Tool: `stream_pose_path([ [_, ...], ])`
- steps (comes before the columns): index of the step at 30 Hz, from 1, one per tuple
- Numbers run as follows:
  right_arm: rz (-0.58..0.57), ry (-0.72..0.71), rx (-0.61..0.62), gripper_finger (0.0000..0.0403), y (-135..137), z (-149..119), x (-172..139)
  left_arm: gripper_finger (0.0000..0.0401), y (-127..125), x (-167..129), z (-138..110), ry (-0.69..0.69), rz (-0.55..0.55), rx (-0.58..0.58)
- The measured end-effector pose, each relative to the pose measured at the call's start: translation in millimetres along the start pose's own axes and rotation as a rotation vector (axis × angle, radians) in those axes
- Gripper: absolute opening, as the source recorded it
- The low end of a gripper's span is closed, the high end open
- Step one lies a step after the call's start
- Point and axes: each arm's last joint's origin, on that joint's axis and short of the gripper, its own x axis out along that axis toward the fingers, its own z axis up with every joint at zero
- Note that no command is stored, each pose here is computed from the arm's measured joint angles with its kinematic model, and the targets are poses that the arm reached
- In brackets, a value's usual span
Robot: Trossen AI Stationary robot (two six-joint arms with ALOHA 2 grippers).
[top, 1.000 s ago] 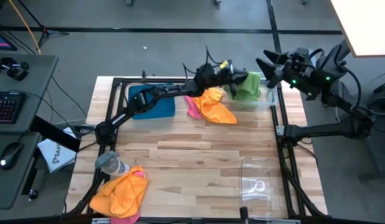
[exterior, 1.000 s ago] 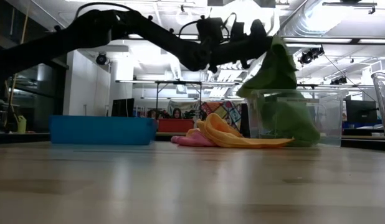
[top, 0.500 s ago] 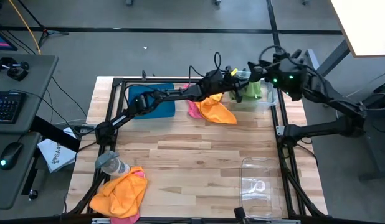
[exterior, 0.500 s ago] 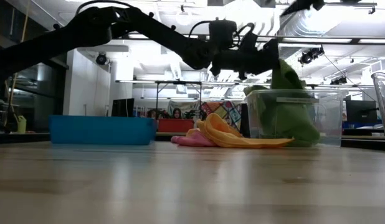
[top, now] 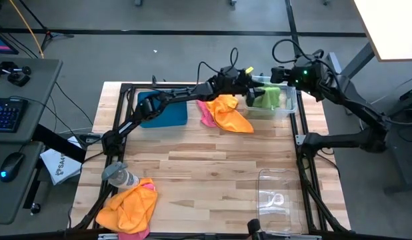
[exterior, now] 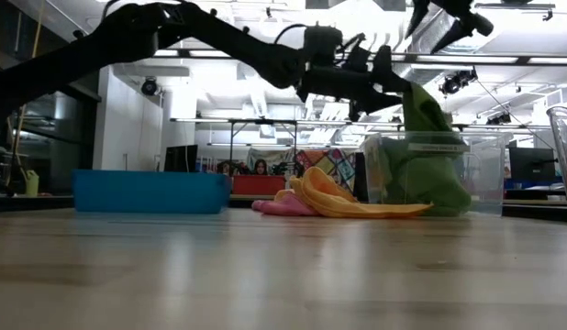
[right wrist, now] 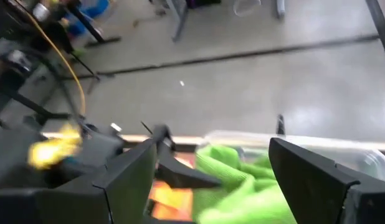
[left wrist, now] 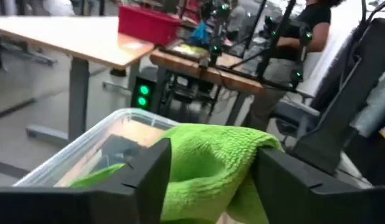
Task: Sort microfiber towel by color & place in baskets
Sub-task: Put the green towel into the top transparent bin
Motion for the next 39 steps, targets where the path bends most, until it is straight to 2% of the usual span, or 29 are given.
stream_pose_path([
  [4,-0.047,0.075,0.009,0.0307,-9.3,0.3,8.7,0.0231,4.9,-10.3,13.8,0.038,-0.023,-0.021],
  [7,-0.034,0.121,-0.007,0.0307,-11.0,1.8,17.0,0.0236,8.6,-16.5,22.6,0.046,-0.025,-0.022],
  [13,0.045,0.281,-0.051,0.0307,-9.5,1.1,43.8,0.0237,19.5,-19.3,12.2,0.144,0.015,-0.078],
  [19,0.121,0.451,-0.112,0.0307,-4.4,-6.8,71.3,0.0237,16.2,-17.8,10.5,0.148,0.05,0.046],
  [24,0.179,0.536,-0.143,0.0307,-0.2,-12.9,80.3,0.0237,17.5,-17.9,10.7,0.144,0.091,0.085],
  [26,0.165,0.556,-0.161,0.0307,-0.6,-15.5,79.3,0.0237,17.9,-18.0,10.9,0.142,0.099,0.105],
  [32,0.024,0.551,-0.218,0.0307,-3.9,-21.4,76.2,0.0237,17.7,-17.7,13.2,0.12,0.099,0.15],
  [39,0.007,0.54,-0.197,0.0307,-0.6,-24.2,82.8,0.0237,16.0,-16.9,17.3,0.077,0.091,0.163],
])
